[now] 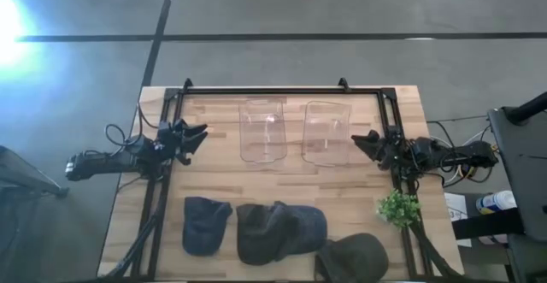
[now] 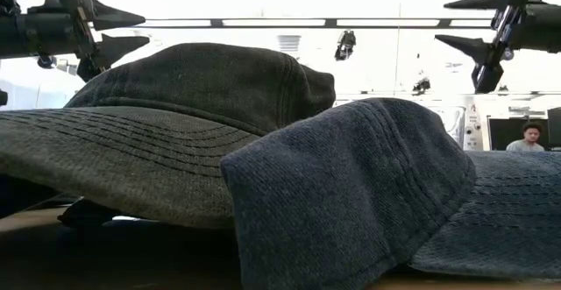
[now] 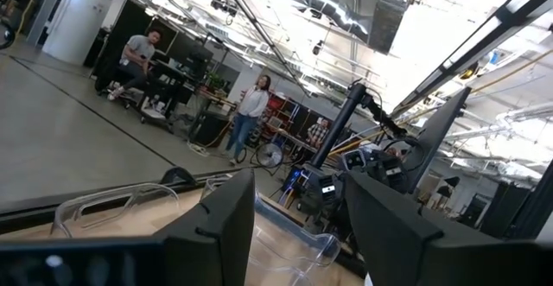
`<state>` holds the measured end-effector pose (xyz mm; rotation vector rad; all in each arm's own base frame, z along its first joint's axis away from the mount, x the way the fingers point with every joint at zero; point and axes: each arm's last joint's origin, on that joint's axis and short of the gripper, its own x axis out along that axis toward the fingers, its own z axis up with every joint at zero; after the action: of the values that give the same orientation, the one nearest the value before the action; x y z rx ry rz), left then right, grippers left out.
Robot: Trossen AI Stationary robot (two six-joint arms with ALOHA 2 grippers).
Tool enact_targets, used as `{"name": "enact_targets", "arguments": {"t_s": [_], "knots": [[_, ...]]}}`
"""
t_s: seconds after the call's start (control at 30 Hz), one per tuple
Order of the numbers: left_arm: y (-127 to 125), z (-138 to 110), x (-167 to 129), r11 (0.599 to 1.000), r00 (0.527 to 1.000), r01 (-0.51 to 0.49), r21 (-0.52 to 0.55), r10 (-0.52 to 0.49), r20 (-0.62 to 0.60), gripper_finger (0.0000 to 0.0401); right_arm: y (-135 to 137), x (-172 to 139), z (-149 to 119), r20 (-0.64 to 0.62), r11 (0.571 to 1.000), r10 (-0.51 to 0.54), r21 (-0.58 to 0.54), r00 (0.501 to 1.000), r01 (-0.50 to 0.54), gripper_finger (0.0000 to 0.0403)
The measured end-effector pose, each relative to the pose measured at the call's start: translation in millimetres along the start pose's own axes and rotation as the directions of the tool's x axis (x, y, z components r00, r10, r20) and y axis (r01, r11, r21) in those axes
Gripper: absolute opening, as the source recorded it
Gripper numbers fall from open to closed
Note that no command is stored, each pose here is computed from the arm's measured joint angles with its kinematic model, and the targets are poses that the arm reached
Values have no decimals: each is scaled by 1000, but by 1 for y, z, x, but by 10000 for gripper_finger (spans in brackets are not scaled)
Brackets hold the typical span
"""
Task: Pick & Place hat
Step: Put the right gray cap into the right transparent bin
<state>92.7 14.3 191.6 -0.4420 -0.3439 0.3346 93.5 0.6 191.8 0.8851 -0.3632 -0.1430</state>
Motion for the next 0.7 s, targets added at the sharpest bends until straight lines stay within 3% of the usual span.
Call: {"name": "enact_targets", "arguments": {"t_s": [0.13, 0.23, 0.33, 0.4, 0.47, 0.53, 0.63, 0.7], "knots": [[0, 0, 0, 1000, 1000, 0, -12, 0, -1, 177, 7, 0, 5, 35, 993, 86, 77, 996, -88, 203], [0, 0, 0, 1000, 1000, 0, -12, 0, -2, 177, 12, 2, 3, -99, 981, 137, 149, 986, -121, 203], [0, 0, 0, 1000, 1000, -1, -12, 1, -2, 177, 19, 9, 1, -304, 990, 3, 133, 953, 39, 203], [0, 0, 0, 1000, 1000, -1, -12, 1, -2, 177, 26, 14, 3, -432, 982, -150, 41, 890, 185, 203], [0, 0, 0, 1000, 1000, -1, -12, 1, -2, 177, 38, 18, 9, -548, 957, -267, -52, 793, 286, 203], [0, 0, 0, 1000, 1000, -1, -13, 1, -2, 177, 48, 22, 13, -662, 920, -362, -142, 657, 364, 203], [0, 0, 0, 1000, 1000, -1, -13, 1, -2, 177, 60, 31, 10, -815, 874, -425, -258, 393, 411, 203], [0, 0, 0, 1000, 1000, -1, -13, 1, -3, 177, 64, 40, 0, -884, 865, -418, -317, 210, 390, 203]]}}
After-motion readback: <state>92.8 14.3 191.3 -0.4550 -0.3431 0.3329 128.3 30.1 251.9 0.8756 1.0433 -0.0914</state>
